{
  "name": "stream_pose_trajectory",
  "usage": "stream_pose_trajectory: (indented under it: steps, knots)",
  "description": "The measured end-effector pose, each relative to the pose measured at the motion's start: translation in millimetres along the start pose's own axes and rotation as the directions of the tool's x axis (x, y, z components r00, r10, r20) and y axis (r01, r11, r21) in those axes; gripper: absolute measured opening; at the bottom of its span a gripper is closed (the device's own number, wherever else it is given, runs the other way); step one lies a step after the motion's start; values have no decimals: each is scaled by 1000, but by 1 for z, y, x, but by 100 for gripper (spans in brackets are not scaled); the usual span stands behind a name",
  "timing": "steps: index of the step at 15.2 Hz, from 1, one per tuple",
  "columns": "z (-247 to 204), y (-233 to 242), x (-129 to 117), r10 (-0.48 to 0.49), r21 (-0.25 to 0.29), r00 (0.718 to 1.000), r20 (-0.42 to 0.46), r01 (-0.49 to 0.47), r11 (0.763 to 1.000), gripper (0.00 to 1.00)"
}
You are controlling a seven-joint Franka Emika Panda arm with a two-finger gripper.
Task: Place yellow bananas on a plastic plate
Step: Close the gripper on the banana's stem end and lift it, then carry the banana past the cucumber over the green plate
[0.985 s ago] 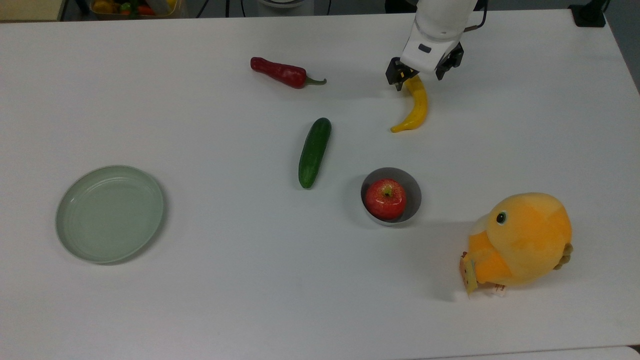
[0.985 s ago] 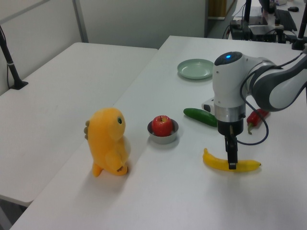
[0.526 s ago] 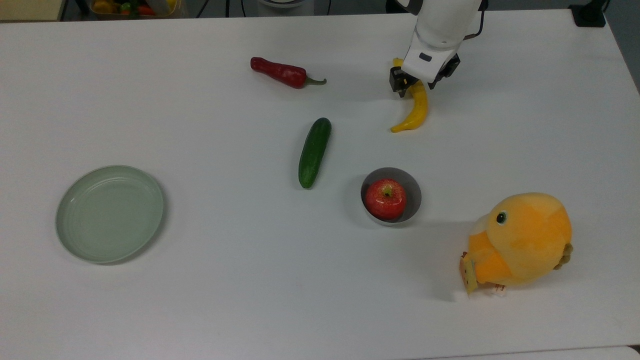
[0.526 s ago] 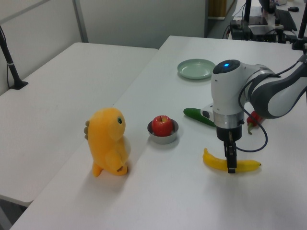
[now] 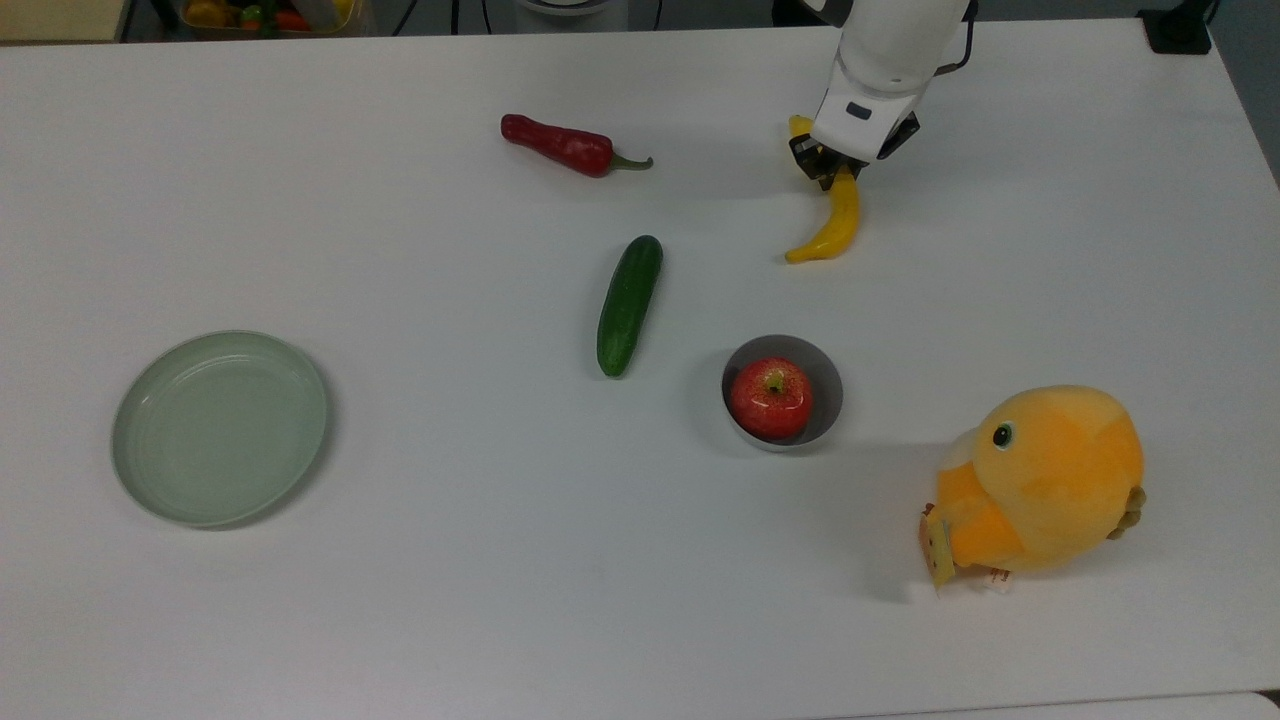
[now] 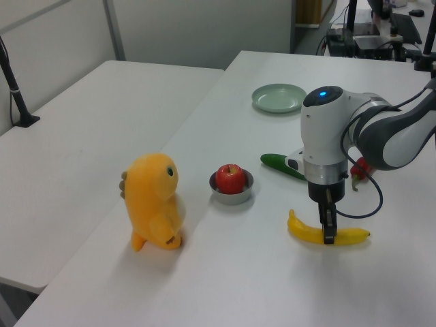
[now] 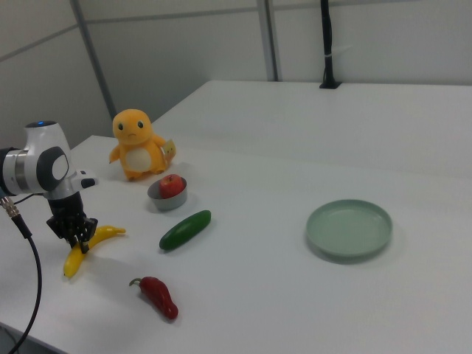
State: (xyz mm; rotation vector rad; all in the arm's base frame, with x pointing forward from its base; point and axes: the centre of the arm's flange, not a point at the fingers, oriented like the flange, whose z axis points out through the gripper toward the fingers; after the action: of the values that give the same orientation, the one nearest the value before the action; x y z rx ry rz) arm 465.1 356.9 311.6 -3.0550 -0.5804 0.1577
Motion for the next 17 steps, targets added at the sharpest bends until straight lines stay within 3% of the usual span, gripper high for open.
stream_pose_trajectory:
  steps: [4, 10, 14, 17]
  knots:
    - [-18, 6, 8, 14, 8, 1000, -27, -13, 1000, 27]
    - [-108, 69, 31, 129, 28, 988, -88, -127, 991, 27]
    - [-176, 147, 37, 260, 47, 952, -160, -256, 966, 27]
    - [-198, 198, 39, 332, 61, 923, -195, -327, 943, 27]
